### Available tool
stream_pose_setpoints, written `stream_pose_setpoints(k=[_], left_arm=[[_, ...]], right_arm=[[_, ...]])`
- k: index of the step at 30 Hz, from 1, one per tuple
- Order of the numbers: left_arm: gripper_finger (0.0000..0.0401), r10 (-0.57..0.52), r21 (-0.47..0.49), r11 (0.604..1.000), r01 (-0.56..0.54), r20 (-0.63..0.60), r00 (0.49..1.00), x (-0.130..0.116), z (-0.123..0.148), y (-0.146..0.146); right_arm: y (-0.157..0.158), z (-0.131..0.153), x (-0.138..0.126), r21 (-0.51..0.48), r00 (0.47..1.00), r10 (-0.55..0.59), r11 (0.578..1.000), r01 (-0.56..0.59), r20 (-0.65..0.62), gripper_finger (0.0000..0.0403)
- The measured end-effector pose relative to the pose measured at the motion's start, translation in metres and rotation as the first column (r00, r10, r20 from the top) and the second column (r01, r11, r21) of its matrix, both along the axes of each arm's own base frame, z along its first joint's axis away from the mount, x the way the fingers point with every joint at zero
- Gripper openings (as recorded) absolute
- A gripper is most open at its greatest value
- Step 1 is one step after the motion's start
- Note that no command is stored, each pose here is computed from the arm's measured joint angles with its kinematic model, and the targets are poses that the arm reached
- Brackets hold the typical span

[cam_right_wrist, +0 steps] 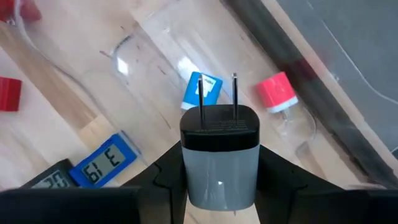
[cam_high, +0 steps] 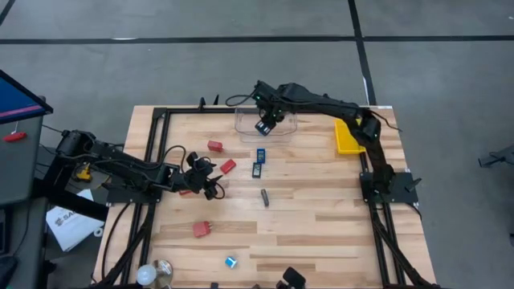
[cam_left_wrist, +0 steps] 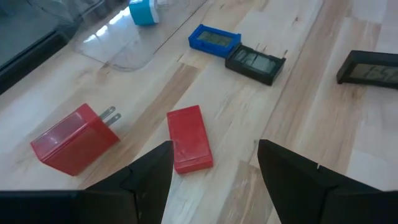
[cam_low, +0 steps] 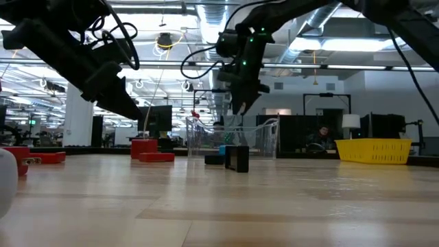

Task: Pick & Place Office items
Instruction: Put the white charger adapter into the transparent bin

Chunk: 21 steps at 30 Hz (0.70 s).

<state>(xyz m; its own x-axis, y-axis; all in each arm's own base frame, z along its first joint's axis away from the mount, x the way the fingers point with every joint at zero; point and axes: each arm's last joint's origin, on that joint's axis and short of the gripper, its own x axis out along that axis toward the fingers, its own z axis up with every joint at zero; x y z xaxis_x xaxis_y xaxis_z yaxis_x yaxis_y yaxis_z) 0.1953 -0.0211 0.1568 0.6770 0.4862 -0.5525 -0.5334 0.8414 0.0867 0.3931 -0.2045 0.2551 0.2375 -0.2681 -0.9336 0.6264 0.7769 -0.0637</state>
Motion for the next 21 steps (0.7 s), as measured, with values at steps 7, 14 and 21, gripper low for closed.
stream_pose_setpoints(k=[7,14,21], left_arm=[[0.0231,-0.006,-0.002,1.0,0.006,0.006,1.0,0.0,0.0,-0.001],[0.0228,-0.014,-0.009,1.0,0.014,0.015,1.0,0.001,0.001,-0.002],[0.0227,-0.018,-0.013,1.0,0.018,0.02,1.0,0.001,0.001,-0.002]], right_arm=[[-0.008,-0.014,-0.002,0.017,0.998,0.021,1.0,-0.02,-0.066,0.0127],[-0.02,-0.024,-0.005,0.042,0.995,0.053,0.998,-0.05,-0.085,0.0127],[-0.029,-0.033,-0.008,0.088,0.993,0.083,0.993,-0.076,-0.081,0.0127]])
